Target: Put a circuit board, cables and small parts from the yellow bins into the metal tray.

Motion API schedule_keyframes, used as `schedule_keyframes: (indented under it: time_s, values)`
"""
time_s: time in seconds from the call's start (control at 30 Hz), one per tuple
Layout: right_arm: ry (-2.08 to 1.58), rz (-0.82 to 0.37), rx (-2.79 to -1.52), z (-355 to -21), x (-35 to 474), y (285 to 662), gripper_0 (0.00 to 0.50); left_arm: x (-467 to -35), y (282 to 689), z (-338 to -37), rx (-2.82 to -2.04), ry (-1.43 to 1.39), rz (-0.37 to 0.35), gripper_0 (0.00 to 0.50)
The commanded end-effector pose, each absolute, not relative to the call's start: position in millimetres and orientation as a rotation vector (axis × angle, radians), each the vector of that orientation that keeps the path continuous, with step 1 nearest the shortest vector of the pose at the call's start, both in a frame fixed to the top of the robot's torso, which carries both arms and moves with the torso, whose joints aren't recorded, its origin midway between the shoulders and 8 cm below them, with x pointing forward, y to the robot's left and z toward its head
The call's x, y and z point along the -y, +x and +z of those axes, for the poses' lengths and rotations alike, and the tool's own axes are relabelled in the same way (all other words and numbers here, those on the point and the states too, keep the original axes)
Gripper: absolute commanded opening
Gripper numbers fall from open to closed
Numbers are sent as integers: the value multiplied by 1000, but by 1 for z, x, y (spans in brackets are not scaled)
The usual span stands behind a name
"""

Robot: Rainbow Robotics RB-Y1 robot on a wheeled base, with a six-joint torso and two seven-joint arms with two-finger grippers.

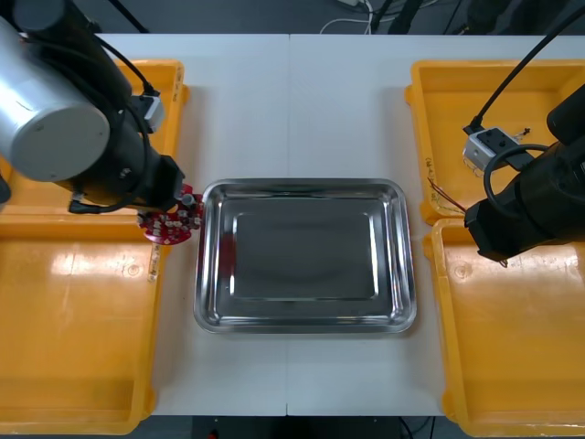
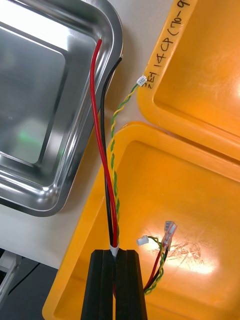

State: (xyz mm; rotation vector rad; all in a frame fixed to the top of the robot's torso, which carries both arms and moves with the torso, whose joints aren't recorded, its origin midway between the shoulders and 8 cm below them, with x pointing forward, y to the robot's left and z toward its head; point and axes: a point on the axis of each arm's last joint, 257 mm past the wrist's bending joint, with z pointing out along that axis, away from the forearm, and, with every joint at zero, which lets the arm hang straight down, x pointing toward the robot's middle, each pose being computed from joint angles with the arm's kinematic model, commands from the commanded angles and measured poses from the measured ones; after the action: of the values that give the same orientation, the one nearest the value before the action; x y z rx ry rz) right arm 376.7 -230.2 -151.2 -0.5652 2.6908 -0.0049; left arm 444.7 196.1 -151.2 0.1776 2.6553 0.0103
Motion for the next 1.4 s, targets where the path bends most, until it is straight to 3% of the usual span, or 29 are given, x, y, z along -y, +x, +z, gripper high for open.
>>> schedule_keyframes:
  time_s: [0.03,0.43,0.63,0.87,1.4]
  values:
    - [-684,-73,-2638,-138,234,378,0,-158,448,-149,-2635,118,-20,0]
    - [-689,-74,-2635,-138,233,378,0,-110,446,-195,-2636,98,-52,0]
    - [-691,-59,-2642,-139,231,376,0,-100,443,-220,-2646,112,-30,0]
    - [-694,-54,-2647,-140,231,375,0,-80,445,-245,-2635,56,-76,0]
    - [-691,-53,-2645,-139,231,375,0,-70,426,-273,-2673,71,-95,0]
